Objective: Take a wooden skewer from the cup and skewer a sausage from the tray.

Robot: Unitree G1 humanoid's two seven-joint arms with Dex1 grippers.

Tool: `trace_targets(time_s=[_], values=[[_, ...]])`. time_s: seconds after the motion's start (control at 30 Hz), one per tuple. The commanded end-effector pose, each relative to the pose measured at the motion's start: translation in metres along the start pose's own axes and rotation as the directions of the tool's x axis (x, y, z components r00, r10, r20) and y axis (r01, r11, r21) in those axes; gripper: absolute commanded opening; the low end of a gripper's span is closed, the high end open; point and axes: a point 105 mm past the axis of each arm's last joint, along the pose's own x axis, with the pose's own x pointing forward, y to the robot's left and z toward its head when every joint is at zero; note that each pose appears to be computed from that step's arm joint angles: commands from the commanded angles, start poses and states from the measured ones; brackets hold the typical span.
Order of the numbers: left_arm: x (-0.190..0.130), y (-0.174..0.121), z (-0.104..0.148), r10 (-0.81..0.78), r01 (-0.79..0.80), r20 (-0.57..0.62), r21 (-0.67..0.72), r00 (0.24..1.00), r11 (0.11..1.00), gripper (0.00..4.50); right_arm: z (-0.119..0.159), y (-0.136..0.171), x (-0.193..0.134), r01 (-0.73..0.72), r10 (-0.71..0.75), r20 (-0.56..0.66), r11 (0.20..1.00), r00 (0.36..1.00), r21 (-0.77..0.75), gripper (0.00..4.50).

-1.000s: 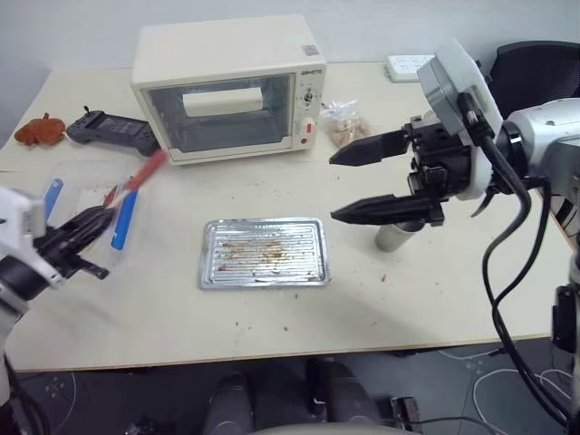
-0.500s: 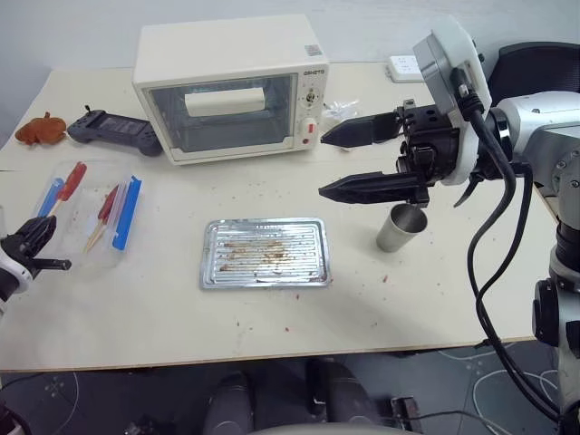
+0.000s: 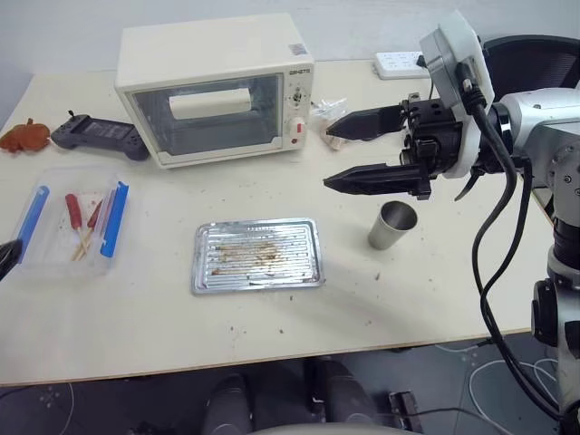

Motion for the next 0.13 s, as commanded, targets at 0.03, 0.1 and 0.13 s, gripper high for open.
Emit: trace_targets(time_s=[0.03, 0.1, 0.13], values=[[-0.0255, 0.0145, 0.0164, 0.032, -0.033, 0.037, 0.052, 0.999, 0.998, 3.07, 0.0053, 0.0002, 0.0008, -0.014, 0.014, 0.014, 0.999, 1.000, -0.047, 4.49], [-0.0248, 0.0202, 0.0205, 0.049, -0.052, 0.049, 0.058, 0.998, 0.997, 3.07, 0.0039, -0.0005, 0.0021, -0.019, 0.019, 0.014, 0.999, 1.000, -0.048, 4.49], [-0.0228, 0.0203, 0.0226, 0.047, -0.050, 0.056, 0.062, 0.997, 0.997, 3.07, 0.0034, -0.0007, 0.0027, -0.021, 0.021, 0.014, 0.999, 1.000, -0.049, 4.49]])
